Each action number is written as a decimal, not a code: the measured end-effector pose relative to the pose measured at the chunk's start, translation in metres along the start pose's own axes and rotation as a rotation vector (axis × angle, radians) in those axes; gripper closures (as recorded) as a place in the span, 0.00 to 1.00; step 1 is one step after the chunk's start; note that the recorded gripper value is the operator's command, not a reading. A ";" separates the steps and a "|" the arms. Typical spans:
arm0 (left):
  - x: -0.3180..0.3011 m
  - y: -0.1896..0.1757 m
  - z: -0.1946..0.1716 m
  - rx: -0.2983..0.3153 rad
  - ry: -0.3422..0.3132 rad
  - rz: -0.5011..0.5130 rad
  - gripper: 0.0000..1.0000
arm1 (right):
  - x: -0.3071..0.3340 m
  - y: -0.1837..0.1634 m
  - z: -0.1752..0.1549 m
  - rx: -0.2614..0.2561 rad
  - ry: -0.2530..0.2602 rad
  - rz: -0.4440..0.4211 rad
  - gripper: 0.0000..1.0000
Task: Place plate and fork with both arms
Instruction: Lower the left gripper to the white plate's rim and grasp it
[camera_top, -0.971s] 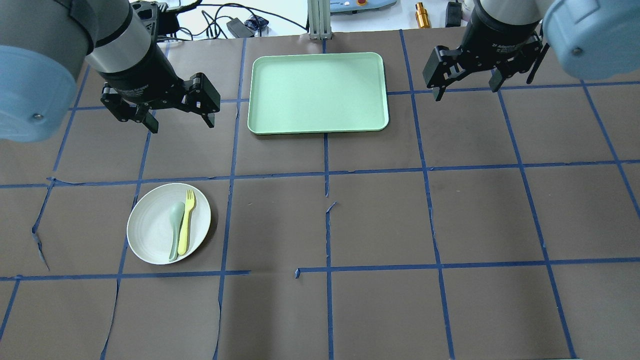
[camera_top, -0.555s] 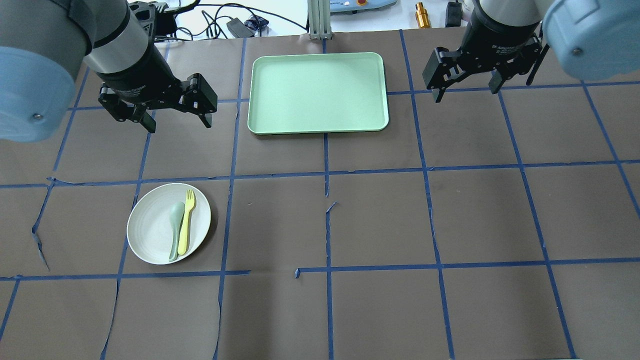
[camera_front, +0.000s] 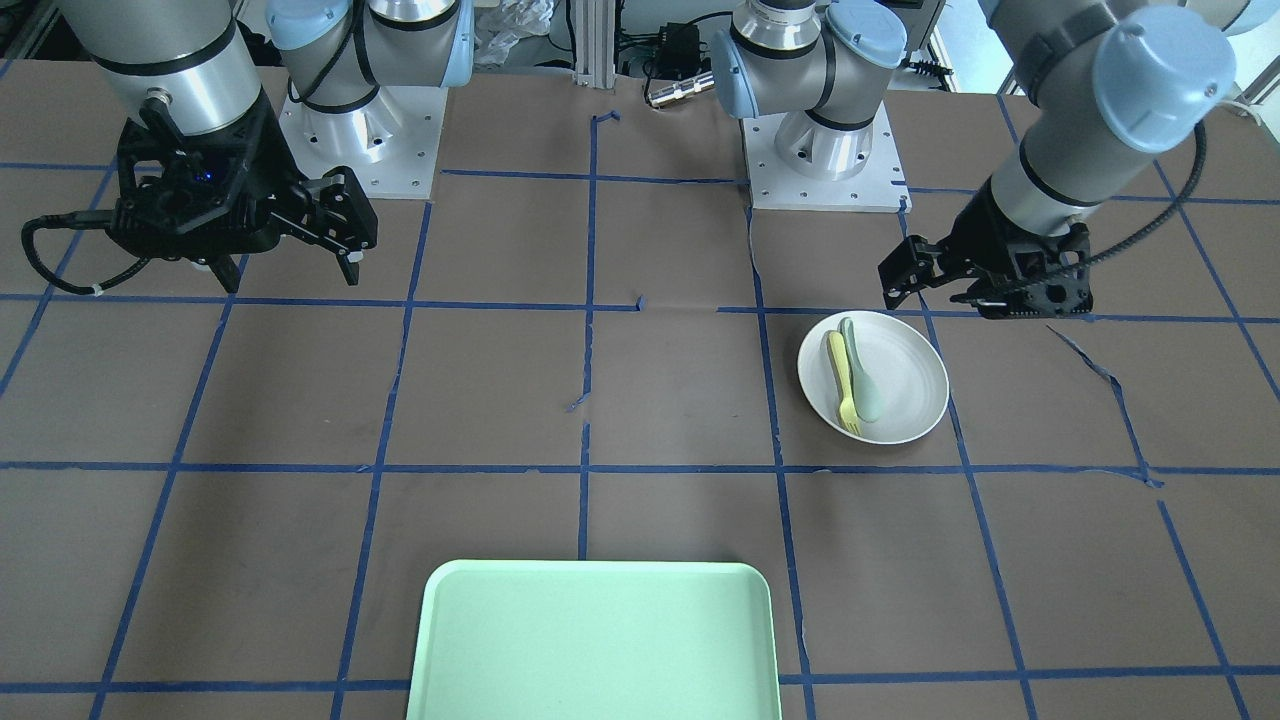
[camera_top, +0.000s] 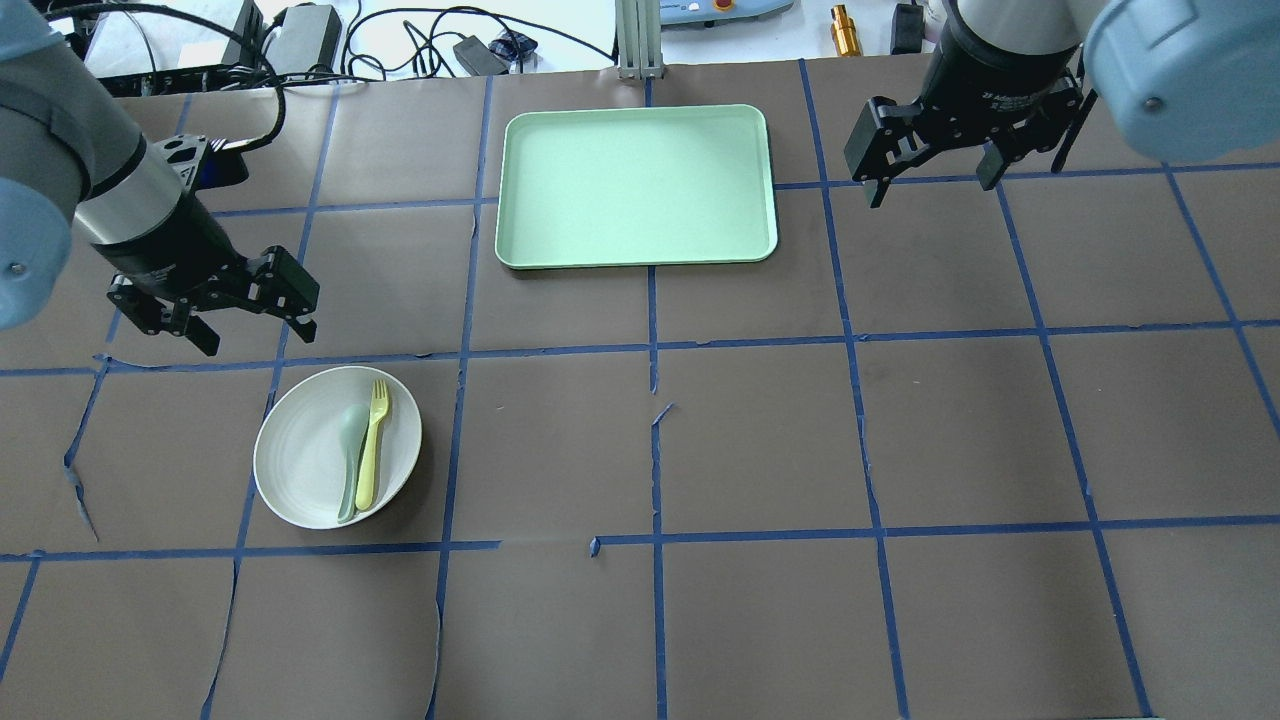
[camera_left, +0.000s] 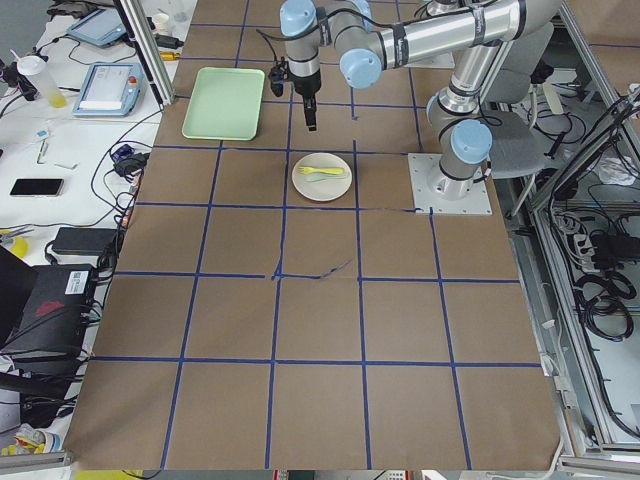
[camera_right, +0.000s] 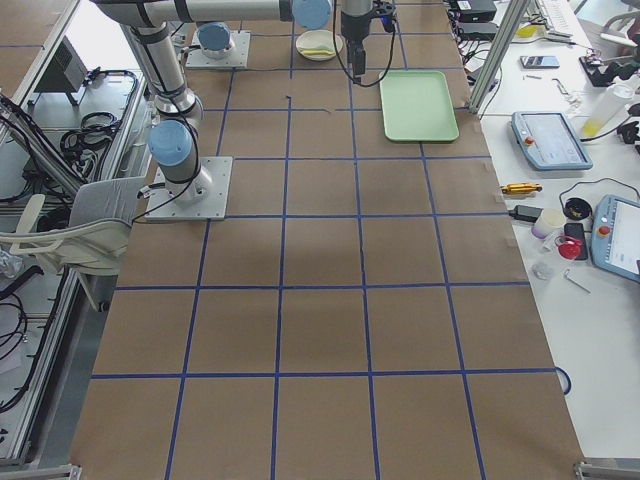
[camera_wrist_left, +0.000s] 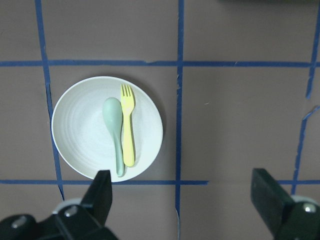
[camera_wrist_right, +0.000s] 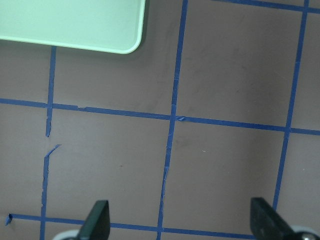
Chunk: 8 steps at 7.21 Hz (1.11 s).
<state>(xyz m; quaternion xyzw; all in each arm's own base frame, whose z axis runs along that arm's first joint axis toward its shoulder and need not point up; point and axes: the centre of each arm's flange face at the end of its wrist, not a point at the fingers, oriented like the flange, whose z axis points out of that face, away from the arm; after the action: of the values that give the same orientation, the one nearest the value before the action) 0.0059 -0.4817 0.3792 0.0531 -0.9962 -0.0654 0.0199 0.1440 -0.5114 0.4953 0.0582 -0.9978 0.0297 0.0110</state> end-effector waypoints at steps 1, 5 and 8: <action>-0.031 -0.004 0.023 0.002 0.006 -0.006 0.00 | 0.000 0.000 0.000 -0.001 0.000 0.000 0.00; -0.081 0.007 0.145 -0.002 0.005 -0.040 0.24 | 0.000 0.000 0.001 -0.001 0.000 0.000 0.00; -0.096 0.009 0.185 -0.064 0.007 -0.046 0.37 | 0.000 0.000 0.001 -0.001 0.000 0.000 0.00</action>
<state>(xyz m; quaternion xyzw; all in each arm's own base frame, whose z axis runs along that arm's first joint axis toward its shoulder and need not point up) 0.0913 -0.4386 0.1937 0.0755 -0.9921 -0.0974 0.0236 0.1442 -0.5113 0.4947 0.0581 -0.9978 0.0291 0.0108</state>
